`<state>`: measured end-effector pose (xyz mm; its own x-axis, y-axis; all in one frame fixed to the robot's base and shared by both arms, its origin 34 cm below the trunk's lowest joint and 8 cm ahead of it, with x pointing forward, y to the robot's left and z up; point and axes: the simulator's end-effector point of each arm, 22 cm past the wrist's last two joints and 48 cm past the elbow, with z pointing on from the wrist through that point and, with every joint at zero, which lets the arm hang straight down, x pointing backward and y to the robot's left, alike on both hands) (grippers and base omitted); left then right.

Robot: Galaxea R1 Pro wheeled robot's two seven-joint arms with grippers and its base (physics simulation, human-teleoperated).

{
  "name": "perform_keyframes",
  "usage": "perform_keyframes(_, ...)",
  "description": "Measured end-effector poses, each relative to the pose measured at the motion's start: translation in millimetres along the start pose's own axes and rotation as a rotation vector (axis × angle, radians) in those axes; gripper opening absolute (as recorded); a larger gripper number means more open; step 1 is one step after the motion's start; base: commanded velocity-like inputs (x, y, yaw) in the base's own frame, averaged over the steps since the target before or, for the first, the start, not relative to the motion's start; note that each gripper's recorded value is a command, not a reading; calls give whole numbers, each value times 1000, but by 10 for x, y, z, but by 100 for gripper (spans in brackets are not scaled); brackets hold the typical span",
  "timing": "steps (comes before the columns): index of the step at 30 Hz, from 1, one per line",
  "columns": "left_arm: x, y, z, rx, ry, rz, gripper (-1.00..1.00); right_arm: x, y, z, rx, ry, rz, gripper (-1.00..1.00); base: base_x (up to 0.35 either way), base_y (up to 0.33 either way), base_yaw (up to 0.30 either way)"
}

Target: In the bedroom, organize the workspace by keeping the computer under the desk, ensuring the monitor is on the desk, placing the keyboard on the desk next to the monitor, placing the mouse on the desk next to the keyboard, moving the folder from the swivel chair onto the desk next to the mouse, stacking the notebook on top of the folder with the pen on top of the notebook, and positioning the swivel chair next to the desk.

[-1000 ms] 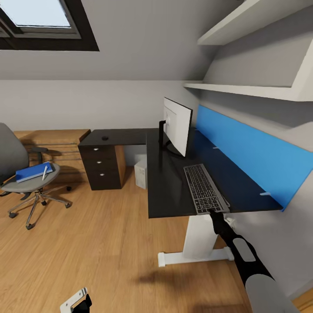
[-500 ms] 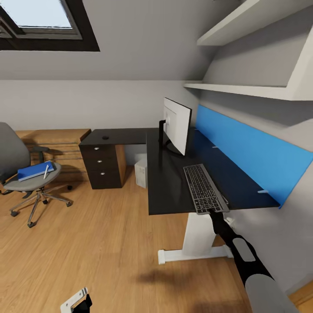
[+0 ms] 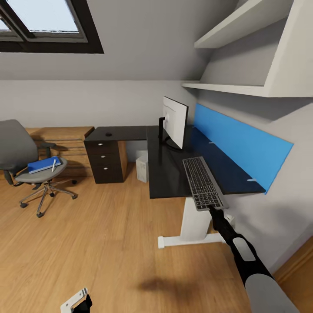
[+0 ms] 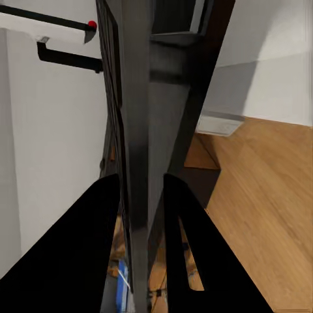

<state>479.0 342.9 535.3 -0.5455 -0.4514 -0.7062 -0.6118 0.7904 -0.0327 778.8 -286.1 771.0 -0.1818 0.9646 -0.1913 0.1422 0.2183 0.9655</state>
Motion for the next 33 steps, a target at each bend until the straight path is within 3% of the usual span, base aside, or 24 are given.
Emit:
perform_keyframes(7, 3, 0, 0, 0, 1, 1, 100, 20, 29, 2, -14, 4, -1, -100, -338, 0, 0)
perform_keyframes(13, 2, -2, -2, 1, 1, 0, 100, 338, 109, 57, -25, 77, -43, -100, -268, 0, 0)
perform_keyframes(26, 11, 2, -4, 0, 3, 1, 100, 1377, 340, 120, -69, 278, -133, -100, -21, 38, 0)
perform_keyframes(29, 137, 43, -19, -4, 24, 32, 100, 1679, 406, 104, -84, 338, -159, -100, 0, 277, 0)
perform_keyframes(33, 196, 45, -32, -2, 32, 50, 100, 1720, 415, 99, -87, 347, -164, -100, 42, 293, 0)
